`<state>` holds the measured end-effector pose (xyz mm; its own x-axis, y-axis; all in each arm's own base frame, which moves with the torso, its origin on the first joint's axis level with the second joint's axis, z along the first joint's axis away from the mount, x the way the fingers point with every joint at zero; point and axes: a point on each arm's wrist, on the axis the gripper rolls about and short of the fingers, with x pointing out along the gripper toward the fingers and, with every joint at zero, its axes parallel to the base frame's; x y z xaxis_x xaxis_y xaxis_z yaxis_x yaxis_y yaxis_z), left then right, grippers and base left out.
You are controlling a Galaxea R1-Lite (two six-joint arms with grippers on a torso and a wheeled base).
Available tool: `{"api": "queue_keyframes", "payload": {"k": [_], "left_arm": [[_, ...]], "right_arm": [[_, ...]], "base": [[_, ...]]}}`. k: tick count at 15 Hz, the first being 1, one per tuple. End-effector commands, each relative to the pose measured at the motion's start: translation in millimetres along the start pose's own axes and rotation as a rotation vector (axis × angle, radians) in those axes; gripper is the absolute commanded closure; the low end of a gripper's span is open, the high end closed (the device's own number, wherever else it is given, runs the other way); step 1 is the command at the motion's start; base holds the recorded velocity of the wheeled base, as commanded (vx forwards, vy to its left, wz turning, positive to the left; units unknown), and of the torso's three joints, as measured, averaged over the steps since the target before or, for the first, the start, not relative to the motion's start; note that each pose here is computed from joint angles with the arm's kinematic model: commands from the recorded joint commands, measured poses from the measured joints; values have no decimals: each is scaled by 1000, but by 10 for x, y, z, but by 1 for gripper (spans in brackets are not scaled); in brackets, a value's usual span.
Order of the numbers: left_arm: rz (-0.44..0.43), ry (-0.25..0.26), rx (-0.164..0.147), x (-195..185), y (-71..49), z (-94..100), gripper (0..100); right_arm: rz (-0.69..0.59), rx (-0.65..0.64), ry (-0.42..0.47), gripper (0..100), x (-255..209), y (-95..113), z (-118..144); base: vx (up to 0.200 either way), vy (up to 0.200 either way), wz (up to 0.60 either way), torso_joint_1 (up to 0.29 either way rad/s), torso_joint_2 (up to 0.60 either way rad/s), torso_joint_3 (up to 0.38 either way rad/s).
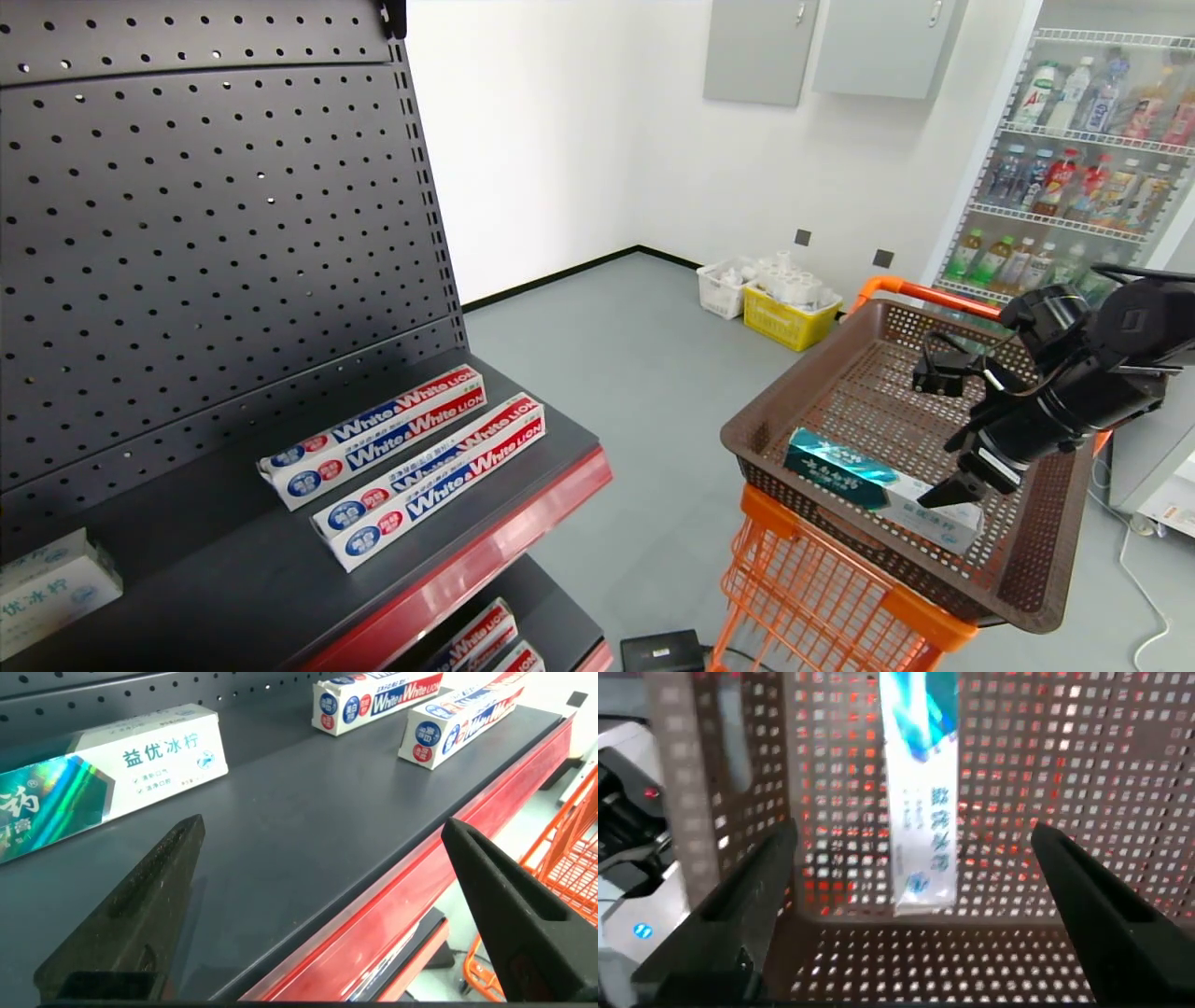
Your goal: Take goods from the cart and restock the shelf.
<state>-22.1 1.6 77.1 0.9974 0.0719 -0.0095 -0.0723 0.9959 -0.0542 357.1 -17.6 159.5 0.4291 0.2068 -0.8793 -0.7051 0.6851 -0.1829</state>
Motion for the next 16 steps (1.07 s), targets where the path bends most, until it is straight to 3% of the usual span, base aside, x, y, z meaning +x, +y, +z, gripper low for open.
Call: {"api": "queue_keyframes", "payload": {"k": [1,7,16], "left_arm": [[0,1,0,1,0,0,0],[0,1,0,1,0,0,0],[0,1,0,1,0,0,0]], "right_arm": [[14,1,14,0,161,-44,6],[3,-12,13,0,413,-143,140],[42,-9,32,0,675,-71,251]], "base": [[0,0,0,0,0,0],[0,0,0,0,0,0],[0,0,0,0,0,0]]}}
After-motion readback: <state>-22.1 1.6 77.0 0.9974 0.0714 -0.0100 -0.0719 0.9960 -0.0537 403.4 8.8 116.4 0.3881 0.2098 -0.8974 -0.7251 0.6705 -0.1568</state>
